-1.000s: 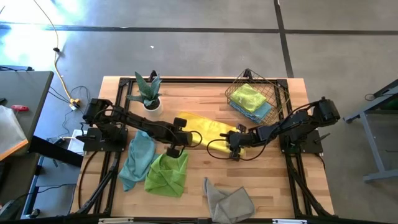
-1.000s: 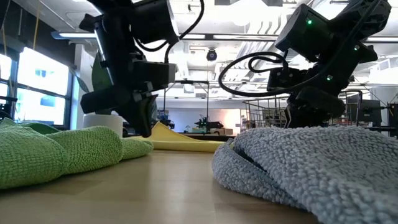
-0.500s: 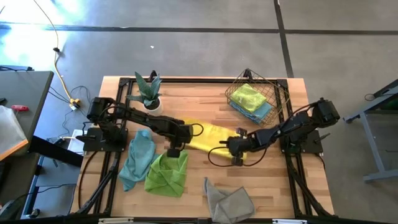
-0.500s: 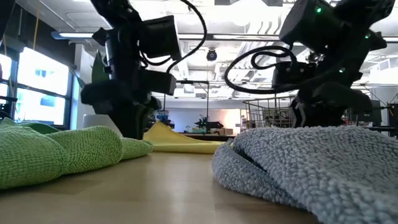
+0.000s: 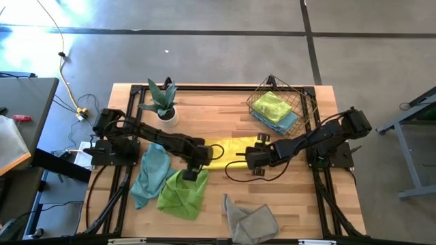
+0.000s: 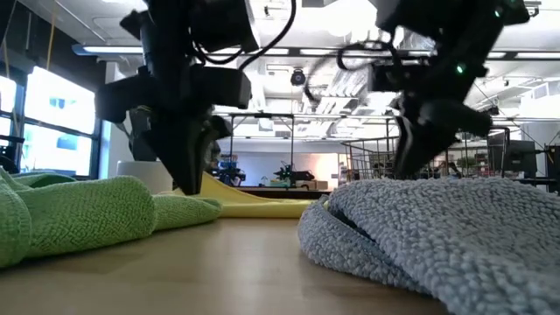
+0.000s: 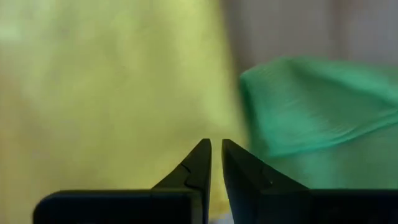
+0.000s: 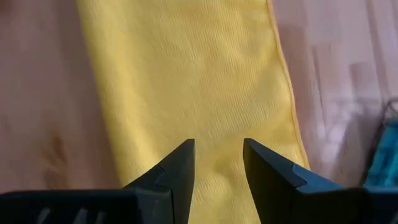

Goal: Fold microfiber towels
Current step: Fold the yellow towel

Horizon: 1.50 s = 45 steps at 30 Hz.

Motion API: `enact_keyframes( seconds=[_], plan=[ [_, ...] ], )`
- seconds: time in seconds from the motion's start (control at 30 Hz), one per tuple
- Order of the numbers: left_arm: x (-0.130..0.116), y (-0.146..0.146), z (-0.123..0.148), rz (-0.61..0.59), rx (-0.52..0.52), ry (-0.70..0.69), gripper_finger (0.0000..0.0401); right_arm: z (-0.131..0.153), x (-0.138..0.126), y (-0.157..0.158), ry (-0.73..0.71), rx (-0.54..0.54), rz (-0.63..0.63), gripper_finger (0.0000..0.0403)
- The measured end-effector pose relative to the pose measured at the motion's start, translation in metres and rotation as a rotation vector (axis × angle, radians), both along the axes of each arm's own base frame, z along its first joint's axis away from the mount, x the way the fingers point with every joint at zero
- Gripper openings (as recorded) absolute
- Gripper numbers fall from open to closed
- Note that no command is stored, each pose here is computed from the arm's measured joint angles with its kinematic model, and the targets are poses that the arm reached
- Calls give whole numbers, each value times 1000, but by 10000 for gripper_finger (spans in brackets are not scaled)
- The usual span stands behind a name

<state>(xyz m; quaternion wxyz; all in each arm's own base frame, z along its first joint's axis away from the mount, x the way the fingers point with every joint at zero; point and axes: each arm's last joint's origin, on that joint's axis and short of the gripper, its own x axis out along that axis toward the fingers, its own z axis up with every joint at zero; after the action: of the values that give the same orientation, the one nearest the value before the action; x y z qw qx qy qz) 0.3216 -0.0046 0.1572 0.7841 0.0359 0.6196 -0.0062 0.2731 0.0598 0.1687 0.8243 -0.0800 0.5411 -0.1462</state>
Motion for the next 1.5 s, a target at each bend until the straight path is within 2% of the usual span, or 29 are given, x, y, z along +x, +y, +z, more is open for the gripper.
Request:
enact_keyframes(
  seconds=[0.13,0.23,0.33,0.57,0.67,0.8,0.97,1.03,1.13,1.3,1.5],
  plan=[
    [-4,4,4,15,114,59,39,2,3,5,-46,71,-35,129],
    [-5,4,2,-25,118,70,48,-1,-7,11,10,98,-93,129],
    [-7,4,-2,-52,122,64,57,-3,-20,19,77,79,-155,129],
    [-14,17,-20,11,119,38,62,-3,-46,35,116,18,-349,129],
    [-17,21,-24,38,102,16,62,-2,-56,44,128,6,-378,129],
    [-18,22,-26,42,100,11,62,-3,-64,56,162,-15,-284,129],
    [-18,21,-27,25,104,14,62,-18,-71,71,177,-15,18,129],
    [-18,20,-27,21,106,14,62,-26,-73,75,163,-7,95,129],
    [-18,19,-27,17,109,15,62,-34,-79,71,175,-19,84,129],
    [-18,18,-28,13,112,12,62,-41,-90,60,193,-117,27,129],
    [-18,18,-28,21,109,8,62,-41,-90,60,190,-139,31,129]
  ],
)
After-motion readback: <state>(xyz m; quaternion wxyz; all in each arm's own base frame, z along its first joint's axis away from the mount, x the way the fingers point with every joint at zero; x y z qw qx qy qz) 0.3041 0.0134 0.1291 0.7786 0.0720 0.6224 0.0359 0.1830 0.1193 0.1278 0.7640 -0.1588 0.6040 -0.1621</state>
